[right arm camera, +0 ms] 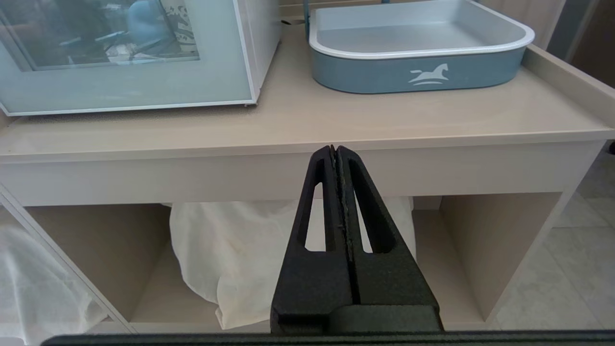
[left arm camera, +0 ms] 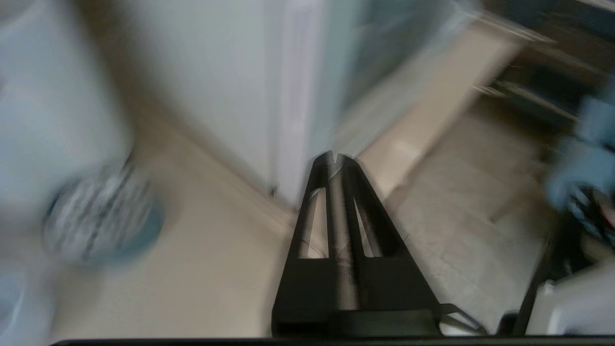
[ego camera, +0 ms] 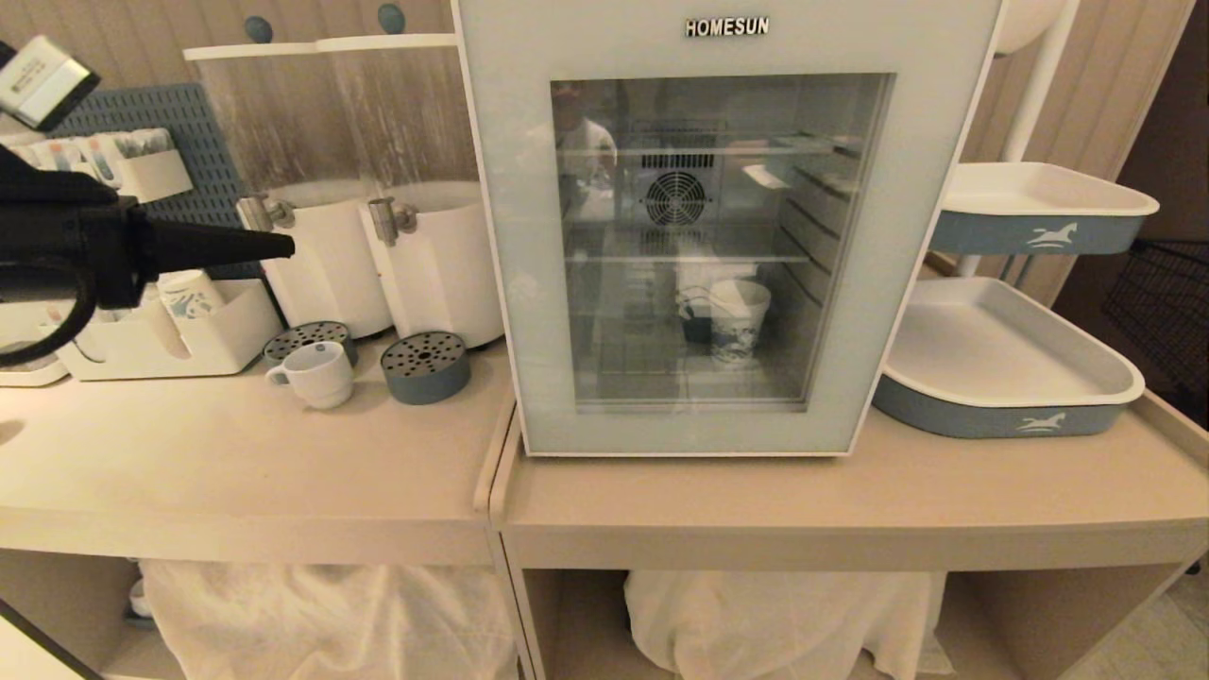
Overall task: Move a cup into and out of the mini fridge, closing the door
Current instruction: Open the freezer door
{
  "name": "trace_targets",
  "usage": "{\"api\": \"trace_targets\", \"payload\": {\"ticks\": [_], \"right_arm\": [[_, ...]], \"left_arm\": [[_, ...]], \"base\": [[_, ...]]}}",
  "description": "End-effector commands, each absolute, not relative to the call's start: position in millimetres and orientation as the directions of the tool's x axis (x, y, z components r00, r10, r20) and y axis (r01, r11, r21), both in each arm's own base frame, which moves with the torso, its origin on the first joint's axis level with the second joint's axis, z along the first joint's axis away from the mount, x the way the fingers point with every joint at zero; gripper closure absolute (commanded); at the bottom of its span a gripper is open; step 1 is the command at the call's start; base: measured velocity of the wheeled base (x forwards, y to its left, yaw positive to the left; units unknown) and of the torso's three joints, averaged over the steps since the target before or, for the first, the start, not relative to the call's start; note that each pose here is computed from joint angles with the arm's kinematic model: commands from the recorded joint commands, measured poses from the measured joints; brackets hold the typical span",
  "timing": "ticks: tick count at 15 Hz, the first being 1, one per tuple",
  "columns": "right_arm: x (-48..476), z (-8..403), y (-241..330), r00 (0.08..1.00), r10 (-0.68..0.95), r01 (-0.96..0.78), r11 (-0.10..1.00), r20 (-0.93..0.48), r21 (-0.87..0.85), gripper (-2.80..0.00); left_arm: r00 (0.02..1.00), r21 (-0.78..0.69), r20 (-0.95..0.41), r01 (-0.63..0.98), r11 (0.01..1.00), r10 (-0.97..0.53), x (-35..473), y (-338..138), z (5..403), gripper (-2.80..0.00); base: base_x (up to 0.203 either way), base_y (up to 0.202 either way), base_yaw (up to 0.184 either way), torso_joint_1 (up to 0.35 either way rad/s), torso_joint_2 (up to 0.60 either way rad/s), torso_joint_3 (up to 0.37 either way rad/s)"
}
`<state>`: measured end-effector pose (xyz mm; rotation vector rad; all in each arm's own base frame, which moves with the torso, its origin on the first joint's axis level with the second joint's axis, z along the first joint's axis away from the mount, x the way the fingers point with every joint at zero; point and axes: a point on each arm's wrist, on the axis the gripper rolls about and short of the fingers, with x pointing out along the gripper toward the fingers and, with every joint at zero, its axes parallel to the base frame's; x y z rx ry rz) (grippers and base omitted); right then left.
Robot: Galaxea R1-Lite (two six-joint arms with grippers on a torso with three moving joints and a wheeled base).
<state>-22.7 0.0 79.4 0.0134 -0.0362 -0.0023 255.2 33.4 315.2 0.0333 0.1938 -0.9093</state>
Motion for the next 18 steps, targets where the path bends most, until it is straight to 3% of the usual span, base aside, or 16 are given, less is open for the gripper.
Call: {"api": "trace_targets", "payload": {"ticks": [1,3,10,14,18], "right_arm": [[-22,75,0,1.0,-0.003,0.003,1.0,0.021,0.012,0.0],[-22,75,0,1.0,-0.003,0.003,1.0,0.021,0.012,0.0],[-22,75,0,1.0,-0.003,0.003,1.0,0.021,0.012,0.0],[-22,75,0,1.0,-0.003,0.003,1.0,0.021,0.014,0.0],[-22,75,0,1.0,-0.003,0.003,1.0,0.021,0.014,0.0]], "left_arm": [[0.483,-0.055,-0.131,0.869,0.493,-0.866,270,44,289,-2.8],[0.457,-0.003,-0.131,0.887,0.461,-0.88,286,46,272,-2.8],[0.339,-0.045,-0.13,0.937,0.347,-0.932,315,22,251,-2.8],[0.316,0.082,-0.102,0.948,0.309,-0.943,340,10,243,-2.8],[0.262,0.074,-0.107,0.964,0.255,-0.959,354,-12,231,-2.8]], "base": [[0.0,0.0,0.0,0.0,0.0,0.0],[0.0,0.0,0.0,0.0,0.0,0.0],[0.0,0.0,0.0,0.0,0.0,0.0],[0.0,0.0,0.0,0.0,0.0,0.0],[0.0,0.0,0.0,0.0,0.0,0.0]]}}
